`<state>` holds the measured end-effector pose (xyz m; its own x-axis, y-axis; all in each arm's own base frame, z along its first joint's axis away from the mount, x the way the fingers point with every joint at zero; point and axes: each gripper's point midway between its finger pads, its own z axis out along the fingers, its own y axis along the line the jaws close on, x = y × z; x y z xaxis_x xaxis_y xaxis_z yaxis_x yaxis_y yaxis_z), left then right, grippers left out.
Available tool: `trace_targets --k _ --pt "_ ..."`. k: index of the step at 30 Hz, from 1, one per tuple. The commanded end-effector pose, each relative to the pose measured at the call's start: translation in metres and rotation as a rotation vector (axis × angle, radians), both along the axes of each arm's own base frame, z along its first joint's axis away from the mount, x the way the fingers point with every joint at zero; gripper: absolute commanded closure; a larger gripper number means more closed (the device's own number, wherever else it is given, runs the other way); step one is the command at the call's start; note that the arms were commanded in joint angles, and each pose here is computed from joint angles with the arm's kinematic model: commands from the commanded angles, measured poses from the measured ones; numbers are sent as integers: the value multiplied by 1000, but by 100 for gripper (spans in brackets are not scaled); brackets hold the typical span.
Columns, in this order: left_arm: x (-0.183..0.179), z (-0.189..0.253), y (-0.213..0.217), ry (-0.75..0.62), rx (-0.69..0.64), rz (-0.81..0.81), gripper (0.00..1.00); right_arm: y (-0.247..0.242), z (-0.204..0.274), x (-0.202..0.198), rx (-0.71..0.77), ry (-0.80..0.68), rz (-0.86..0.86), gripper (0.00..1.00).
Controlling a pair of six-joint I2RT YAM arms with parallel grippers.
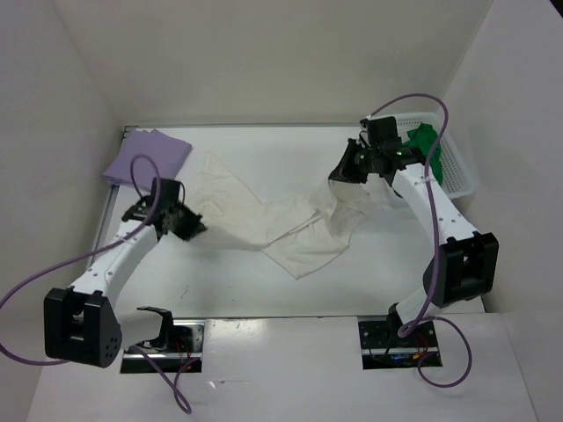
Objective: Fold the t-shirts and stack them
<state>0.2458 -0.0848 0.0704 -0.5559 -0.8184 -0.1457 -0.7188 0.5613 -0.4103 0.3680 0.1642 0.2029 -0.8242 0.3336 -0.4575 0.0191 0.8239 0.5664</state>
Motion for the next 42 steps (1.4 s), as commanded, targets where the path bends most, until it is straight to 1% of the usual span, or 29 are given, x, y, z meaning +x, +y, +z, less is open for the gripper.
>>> trace_targets --k 1,2,3,4,6,7,8,9,10,11,12,14,15,18,19,20,23,24,28,29,30,31,33,34,36,37,38,40,42 --pt "84 101 20 -342 89 -39 100 2 69 19 4 -180 -9 100" --pt "100 126 24 -401 104 -45 100 0 80 20 -3 -193 -20 100" --pt "126 177 27 -516 118 -47 100 -6 98 22 -13 -228 -56 100" --pt "136 202 32 -575 149 -65 100 -9 136 24 -4 -312 -77 100" --pt "148 249 38 -674 177 -68 100 -17 171 23 -5 -379 -124 100" --pt "151 298 39 -787 203 -80 100 -20 207 21 11 -456 -139 100" --pt "151 320 45 -836 221 -70 100 -24 220 18 8 -476 -153 100" --pt "152 339 46 -879 230 -72 100 -29 254 13 21 -554 -178 100" --pt "148 378 46 -962 249 -75 100 -31 273 8 37 -591 -193 100" --pt "144 396 48 -996 258 -60 100 -34 287 -2 43 -607 -194 100" --pt "142 412 49 -1033 269 -62 100 -39 329 -15 71 -703 -209 100" --pt "135 435 53 -1071 297 -46 100 -43 364 -32 100 -784 -214 100" --pt "126 460 56 -1128 313 -32 99 -46 390 -46 138 -853 -223 100" --pt "127 469 63 -1139 354 -8 99 -41 414 -53 196 -909 -206 100" --pt "126 473 63 -1148 355 -6 99 -36 411 -47 200 -899 -184 100" --pt "133 471 64 -1146 363 -12 99 -28 395 -27 193 -854 -164 100" --pt "167 427 65 -1055 368 -19 99 -17 368 8 203 -774 -100 100" --pt "174 415 69 -1030 381 -21 99 -19 341 37 183 -708 -112 100" --pt "223 354 81 -937 334 -33 99 -26 313 93 134 -683 -153 100" --pt "232 344 79 -924 298 -57 99 -26 316 101 135 -702 -162 100" --pt "240 345 88 -929 288 -45 99 -29 299 128 127 -688 -173 100" --pt "257 326 89 -893 261 -52 99 -35 300 138 150 -692 -202 100" --pt "270 329 90 -906 248 -65 99 -44 317 151 186 -761 -224 100" --pt "283 343 92 -940 253 -62 99 -49 326 163 217 -812 -233 100" --pt "292 363 89 -994 221 -76 99 -51 346 161 314 -846 -219 100" --pt "294 378 104 -1023 204 -36 99 -57 363 161 335 -915 -226 100" --pt "294 386 108 -1053 186 -26 99 -55 372 156 394 -919 -193 100" --pt "289 412 120 -1118 183 1 99 -69 411 133 433 -1023 -189 100" --pt "278 442 124 -1194 184 -3 99 -75 432 116 461 -1071 -176 100"
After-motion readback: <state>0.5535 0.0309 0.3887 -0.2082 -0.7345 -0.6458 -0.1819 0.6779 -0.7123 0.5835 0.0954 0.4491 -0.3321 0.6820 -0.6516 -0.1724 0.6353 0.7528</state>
